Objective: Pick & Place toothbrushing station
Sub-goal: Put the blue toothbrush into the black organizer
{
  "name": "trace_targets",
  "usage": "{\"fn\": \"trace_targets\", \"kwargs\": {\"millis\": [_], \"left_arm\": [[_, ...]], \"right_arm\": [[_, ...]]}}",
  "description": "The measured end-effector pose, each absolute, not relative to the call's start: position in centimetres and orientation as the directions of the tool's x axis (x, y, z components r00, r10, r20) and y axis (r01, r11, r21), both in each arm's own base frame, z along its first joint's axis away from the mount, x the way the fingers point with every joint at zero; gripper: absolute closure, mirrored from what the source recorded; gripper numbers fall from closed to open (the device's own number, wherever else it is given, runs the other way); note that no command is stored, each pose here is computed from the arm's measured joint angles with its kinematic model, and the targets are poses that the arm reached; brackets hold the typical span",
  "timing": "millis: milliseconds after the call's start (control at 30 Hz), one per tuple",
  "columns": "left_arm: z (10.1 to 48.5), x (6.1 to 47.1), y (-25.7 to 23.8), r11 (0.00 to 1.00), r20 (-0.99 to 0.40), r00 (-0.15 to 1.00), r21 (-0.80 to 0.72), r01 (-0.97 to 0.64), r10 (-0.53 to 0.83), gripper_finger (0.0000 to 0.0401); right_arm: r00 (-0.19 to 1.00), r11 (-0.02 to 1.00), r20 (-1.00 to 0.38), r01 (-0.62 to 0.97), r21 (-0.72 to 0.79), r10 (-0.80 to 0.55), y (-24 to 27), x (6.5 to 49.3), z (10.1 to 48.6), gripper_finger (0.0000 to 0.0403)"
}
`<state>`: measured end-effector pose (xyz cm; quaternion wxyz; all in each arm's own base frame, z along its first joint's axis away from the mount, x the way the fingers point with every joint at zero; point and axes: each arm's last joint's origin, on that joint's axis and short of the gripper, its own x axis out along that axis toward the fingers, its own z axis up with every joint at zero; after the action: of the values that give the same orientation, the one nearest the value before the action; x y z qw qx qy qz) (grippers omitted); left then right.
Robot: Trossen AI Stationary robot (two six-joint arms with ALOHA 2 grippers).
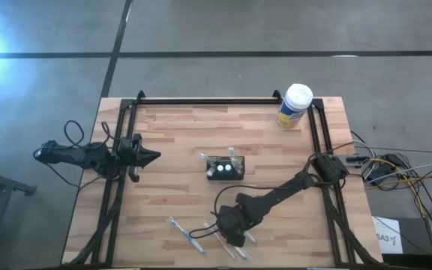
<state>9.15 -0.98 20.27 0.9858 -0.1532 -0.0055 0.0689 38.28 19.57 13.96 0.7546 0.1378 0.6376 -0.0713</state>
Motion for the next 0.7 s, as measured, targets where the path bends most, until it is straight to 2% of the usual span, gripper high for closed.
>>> {"fn": "trace_targets", "kwargs": {"millis": [167, 367, 533, 700], "left_arm": [[20.3, 9.2, -1.0, 0.944, -0.010, 0.990, -0.300, -0.134, 0.138, 0.0389], [20.3, 9.2, -1.0, 0.945, -0.010, 0.990, -0.300, -0.134, 0.137, 0.0387], [20.4, 9.2, -1.0, 0.944, -0.003, 0.991, -0.302, -0.132, 0.137, 0.0387], [20.3, 9.2, -1.0, 0.944, -0.003, 0.991, -0.302, -0.131, 0.137, 0.0387]], "right_arm": [[0.182, 0.966, -0.981, 0.235, 0.108, 0.066, 19.6, 38.2, 14.3, 0.0379], [0.228, 0.968, -0.970, 0.214, 0.134, 0.084, 20.1, 37.5, 16.6, 0.0394], [0.393, 0.975, -0.919, 0.186, 0.121, 0.039, 21.0, 35.6, 21.8, 0.0395], [0.644, 0.982, -0.753, 0.190, -0.014, -0.135, 21.7, 31.7, 28.5, 0.0395]]}}
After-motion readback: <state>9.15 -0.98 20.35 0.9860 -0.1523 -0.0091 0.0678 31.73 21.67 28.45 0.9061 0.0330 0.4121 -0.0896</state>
